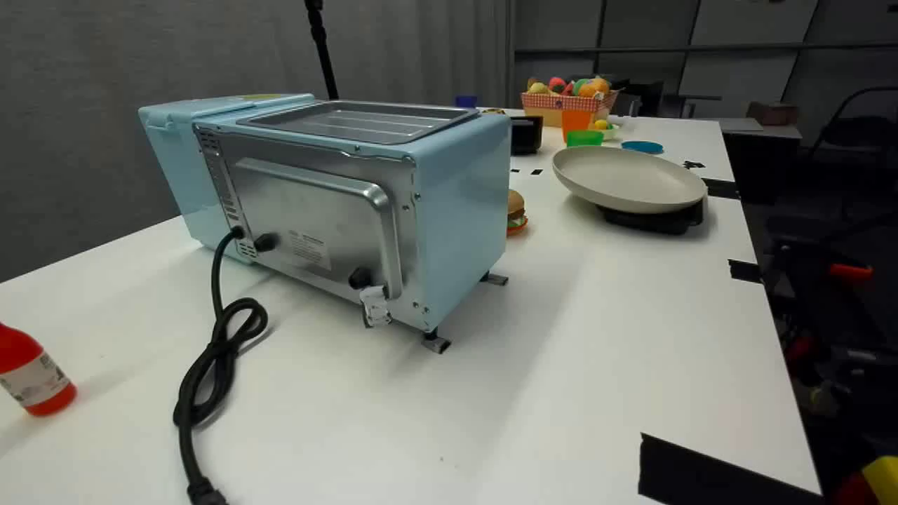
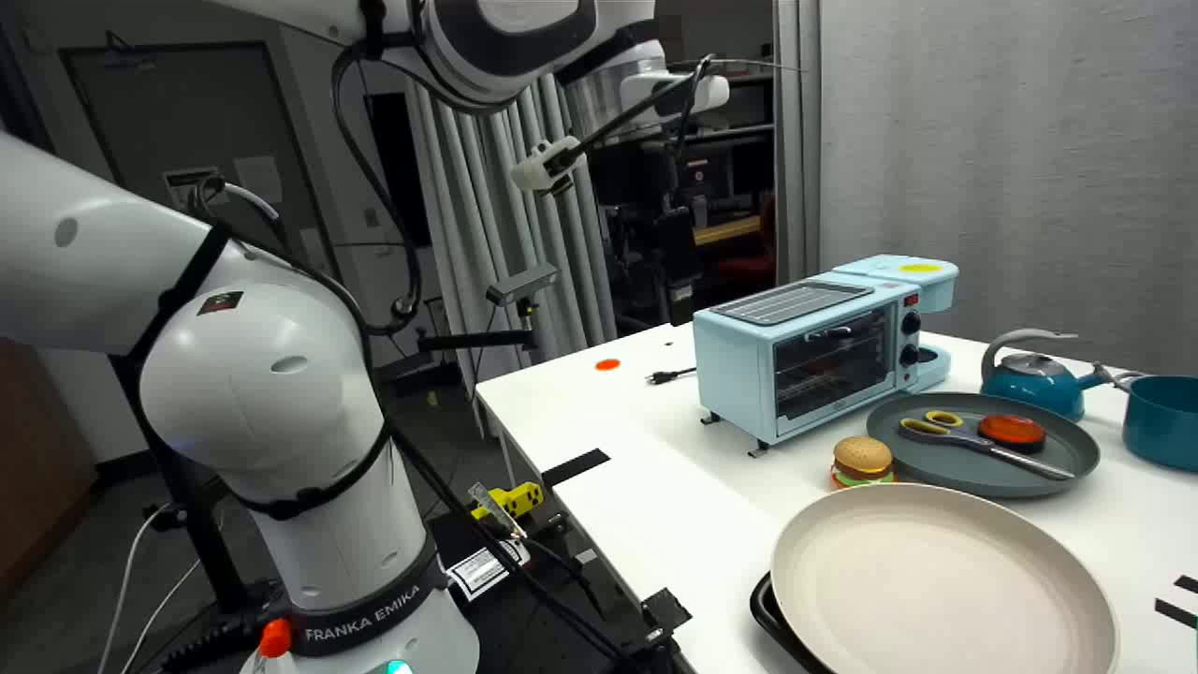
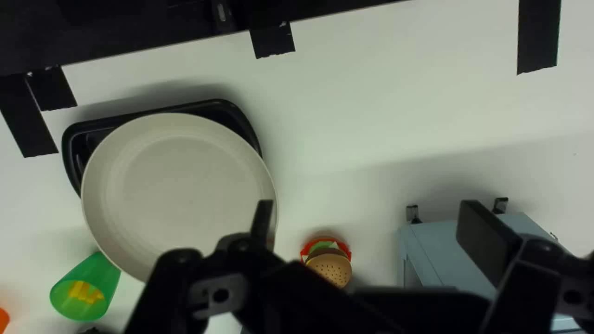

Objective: Pour the chips from the green cup onto the beige plate

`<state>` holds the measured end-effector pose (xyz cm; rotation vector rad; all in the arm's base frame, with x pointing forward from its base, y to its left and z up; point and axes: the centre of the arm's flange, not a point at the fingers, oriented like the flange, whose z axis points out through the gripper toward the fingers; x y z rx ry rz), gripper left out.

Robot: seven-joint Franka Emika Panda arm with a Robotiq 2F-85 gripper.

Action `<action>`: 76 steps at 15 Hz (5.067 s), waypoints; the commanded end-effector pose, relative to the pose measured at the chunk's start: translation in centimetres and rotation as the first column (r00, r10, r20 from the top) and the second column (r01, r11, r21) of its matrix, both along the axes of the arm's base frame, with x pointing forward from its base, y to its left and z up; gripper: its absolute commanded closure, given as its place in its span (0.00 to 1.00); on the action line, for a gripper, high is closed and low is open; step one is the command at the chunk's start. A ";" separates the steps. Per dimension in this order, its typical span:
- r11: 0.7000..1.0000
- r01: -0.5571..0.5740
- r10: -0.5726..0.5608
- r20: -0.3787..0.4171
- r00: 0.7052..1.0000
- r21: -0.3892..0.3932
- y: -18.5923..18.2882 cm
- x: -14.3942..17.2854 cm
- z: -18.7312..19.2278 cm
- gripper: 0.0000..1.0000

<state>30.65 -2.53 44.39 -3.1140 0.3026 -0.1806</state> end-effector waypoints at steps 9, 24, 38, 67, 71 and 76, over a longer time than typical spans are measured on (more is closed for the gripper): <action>1.000 0.000 0.000 0.000 1.000 0.000 0.0 0.1 0.1 0.00; 0.999 0.041 -0.040 -0.064 0.997 0.005 -1.7 3.0 -1.5 0.00; 0.975 0.217 -0.221 -0.072 0.973 -0.055 -14.5 12.3 -5.1 0.00; 0.929 0.353 -0.362 -0.078 0.929 -0.109 -23.9 19.7 -10.7 0.00; 0.917 0.386 -0.395 -0.096 0.914 -0.099 -26.1 21.4 -11.8 0.00; 0.893 0.441 -0.449 -0.102 0.888 -0.091 -28.8 22.4 -13.7 0.00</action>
